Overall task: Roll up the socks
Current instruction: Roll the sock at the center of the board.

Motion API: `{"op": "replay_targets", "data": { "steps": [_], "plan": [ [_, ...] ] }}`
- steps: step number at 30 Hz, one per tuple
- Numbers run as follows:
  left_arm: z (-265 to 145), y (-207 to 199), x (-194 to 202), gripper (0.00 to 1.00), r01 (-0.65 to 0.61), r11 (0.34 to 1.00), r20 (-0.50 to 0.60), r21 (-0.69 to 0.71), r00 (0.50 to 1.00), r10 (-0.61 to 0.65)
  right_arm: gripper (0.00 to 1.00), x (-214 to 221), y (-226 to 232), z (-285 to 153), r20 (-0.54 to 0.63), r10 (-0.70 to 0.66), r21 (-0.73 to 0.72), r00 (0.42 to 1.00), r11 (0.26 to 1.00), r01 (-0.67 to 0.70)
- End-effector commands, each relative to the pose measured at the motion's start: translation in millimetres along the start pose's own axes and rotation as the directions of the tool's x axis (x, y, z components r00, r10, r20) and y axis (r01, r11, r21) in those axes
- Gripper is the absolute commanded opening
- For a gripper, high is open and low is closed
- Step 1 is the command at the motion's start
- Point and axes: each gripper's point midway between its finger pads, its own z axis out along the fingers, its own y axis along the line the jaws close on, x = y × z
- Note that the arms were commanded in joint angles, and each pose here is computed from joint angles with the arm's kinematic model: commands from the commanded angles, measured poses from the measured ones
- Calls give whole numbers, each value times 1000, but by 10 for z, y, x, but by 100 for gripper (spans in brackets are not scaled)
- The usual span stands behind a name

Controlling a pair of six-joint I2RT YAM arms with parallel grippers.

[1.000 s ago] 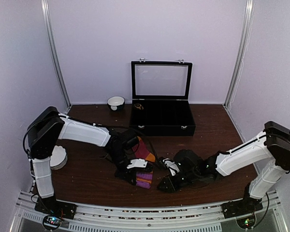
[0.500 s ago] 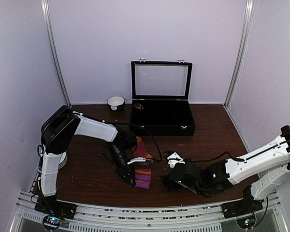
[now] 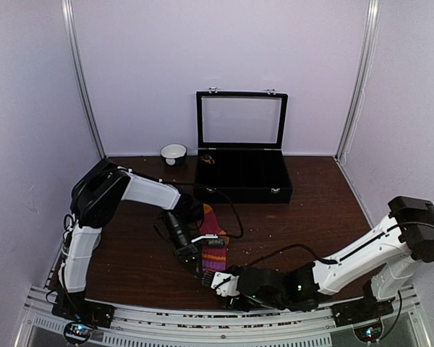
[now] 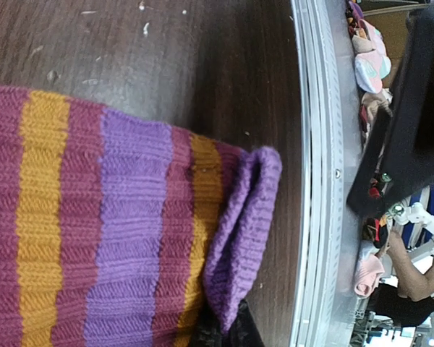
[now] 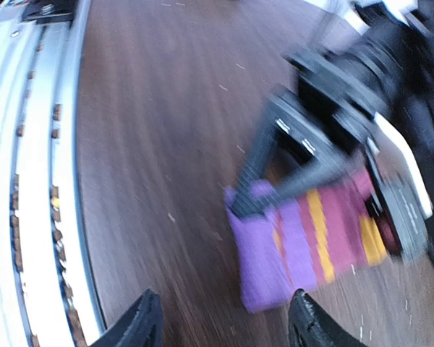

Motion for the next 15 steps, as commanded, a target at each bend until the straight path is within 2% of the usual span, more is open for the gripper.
{"op": "replay_targets", "data": {
  "steps": [1,15],
  "plan": [
    [-2,64,5,0,26,999,-1,19,1000,-26,56,-227,147,223,58,-101,-107,993,988,107],
    [-28,69,37,0,25,999,-4,27,1000,-25,40,47,-14,575,-37,-112,-178,993,979,104]
  ]
}}
